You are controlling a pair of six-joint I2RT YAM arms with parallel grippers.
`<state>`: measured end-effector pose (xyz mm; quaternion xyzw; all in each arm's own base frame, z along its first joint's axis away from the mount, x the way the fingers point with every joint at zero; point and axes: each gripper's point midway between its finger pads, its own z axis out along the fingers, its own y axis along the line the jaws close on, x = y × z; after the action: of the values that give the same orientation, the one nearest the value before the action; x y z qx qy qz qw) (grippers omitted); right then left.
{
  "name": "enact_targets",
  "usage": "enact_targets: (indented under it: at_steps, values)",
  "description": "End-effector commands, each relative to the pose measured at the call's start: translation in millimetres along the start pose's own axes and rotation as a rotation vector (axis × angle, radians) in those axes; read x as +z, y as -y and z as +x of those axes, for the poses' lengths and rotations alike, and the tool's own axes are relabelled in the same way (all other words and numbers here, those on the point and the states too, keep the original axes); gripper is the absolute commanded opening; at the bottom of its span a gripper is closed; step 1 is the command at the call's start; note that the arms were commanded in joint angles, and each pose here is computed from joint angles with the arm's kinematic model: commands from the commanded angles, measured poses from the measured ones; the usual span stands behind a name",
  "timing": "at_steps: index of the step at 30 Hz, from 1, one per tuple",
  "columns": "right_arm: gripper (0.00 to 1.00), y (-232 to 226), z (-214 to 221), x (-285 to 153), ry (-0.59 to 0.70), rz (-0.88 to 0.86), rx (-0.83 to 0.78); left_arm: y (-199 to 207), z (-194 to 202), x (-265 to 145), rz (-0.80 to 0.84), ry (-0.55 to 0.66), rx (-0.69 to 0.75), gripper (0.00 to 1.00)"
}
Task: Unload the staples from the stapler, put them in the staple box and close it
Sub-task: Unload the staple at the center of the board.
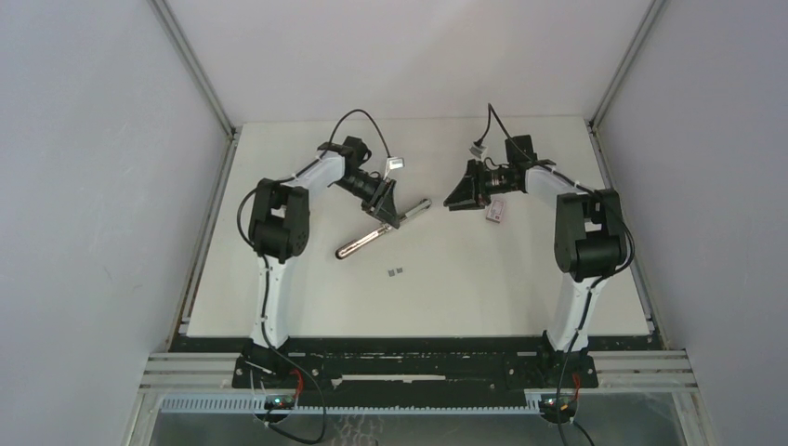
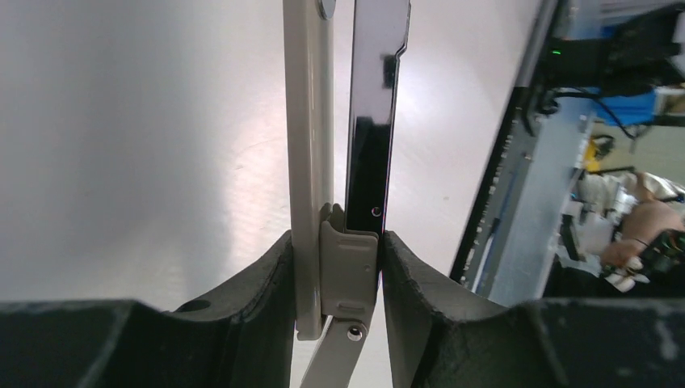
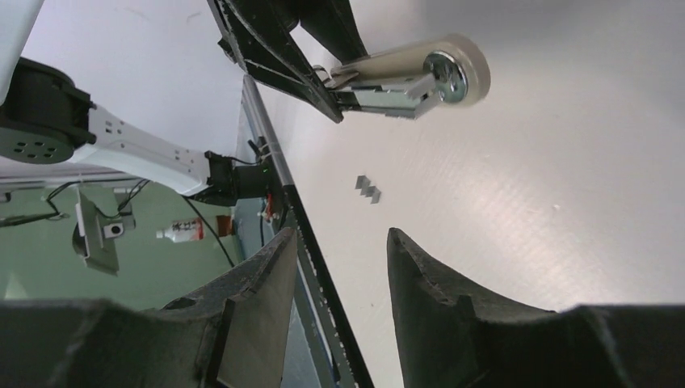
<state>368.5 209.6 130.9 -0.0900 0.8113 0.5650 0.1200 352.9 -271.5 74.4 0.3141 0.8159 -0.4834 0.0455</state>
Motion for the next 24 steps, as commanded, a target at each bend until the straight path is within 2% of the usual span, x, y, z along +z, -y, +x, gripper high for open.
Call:
enact_targets:
  at_steps: [1,11,24]
  values:
    - [0.45,-1.0,-15.0,-10.7,0.034,0.043,-0.061,-9.5,-21.1,-18.1,-0.16,0.039,0.024,0.0]
    - [0.45,-13.6,-21.4,-25.0,0.068,0.078,-0.122,-49.4,-25.2,-32.2,-0.416,0.021,0.067,0.0]
    - [0.45,-25.7,-26.1,-39.3,0.091,0.164,-0.243,-57.4,-26.4,-28.8,-0.764,-0.054,0.32,0.0]
